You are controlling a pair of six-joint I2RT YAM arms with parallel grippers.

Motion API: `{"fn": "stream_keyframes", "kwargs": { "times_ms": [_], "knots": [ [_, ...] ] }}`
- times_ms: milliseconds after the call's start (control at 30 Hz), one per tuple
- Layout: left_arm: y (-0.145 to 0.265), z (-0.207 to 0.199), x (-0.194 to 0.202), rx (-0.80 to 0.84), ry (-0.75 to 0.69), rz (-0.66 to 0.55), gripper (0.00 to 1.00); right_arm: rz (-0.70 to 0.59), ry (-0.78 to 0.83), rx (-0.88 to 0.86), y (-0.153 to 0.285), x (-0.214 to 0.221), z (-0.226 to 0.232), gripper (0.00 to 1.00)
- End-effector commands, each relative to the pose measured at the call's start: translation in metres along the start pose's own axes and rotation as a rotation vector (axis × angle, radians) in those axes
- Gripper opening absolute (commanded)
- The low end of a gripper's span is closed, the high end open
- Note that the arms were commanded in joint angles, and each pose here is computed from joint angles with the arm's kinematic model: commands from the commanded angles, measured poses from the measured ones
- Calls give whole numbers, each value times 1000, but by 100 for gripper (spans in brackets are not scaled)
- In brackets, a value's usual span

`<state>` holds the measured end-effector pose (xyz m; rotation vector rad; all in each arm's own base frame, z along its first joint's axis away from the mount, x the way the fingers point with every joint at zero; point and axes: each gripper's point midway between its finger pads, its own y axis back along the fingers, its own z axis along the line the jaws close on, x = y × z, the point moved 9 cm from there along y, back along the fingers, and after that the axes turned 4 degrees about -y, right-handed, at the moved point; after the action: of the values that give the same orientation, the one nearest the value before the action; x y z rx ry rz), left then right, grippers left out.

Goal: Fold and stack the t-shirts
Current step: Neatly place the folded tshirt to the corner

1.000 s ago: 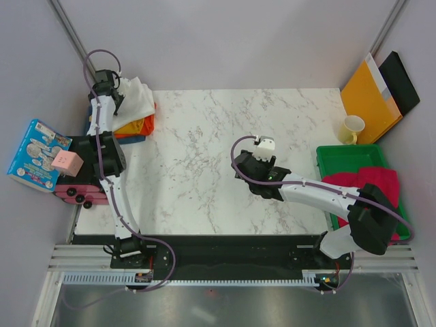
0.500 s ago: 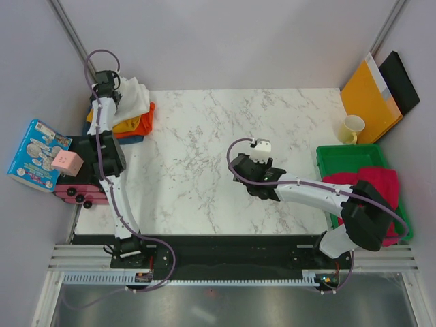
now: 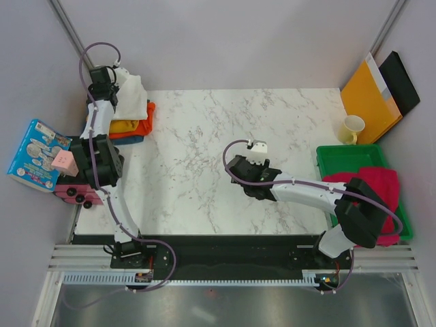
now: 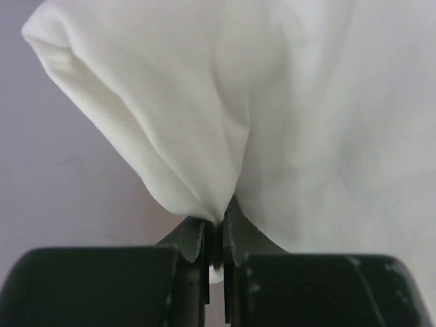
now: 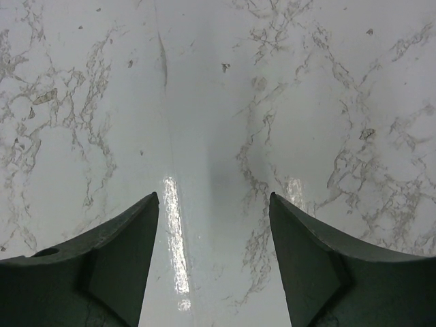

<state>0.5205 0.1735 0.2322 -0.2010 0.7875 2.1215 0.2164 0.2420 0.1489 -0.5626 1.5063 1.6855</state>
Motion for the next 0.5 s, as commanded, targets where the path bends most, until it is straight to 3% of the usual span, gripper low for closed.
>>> {"fn": "stream_keyframes", "kwargs": {
  "times_ms": [0, 167, 467],
  "knots": [
    [57, 71, -35, -219, -21, -192, 2, -13, -39, -44, 2, -8, 19, 73],
    [47, 62, -27, -196, -37, -149, 2, -15, -35, -53, 2, -9, 24, 73],
    [7, 11, 0, -86, -26, -26, 2, -23, -46, -31, 9, -5, 5, 74]
  ]
}}
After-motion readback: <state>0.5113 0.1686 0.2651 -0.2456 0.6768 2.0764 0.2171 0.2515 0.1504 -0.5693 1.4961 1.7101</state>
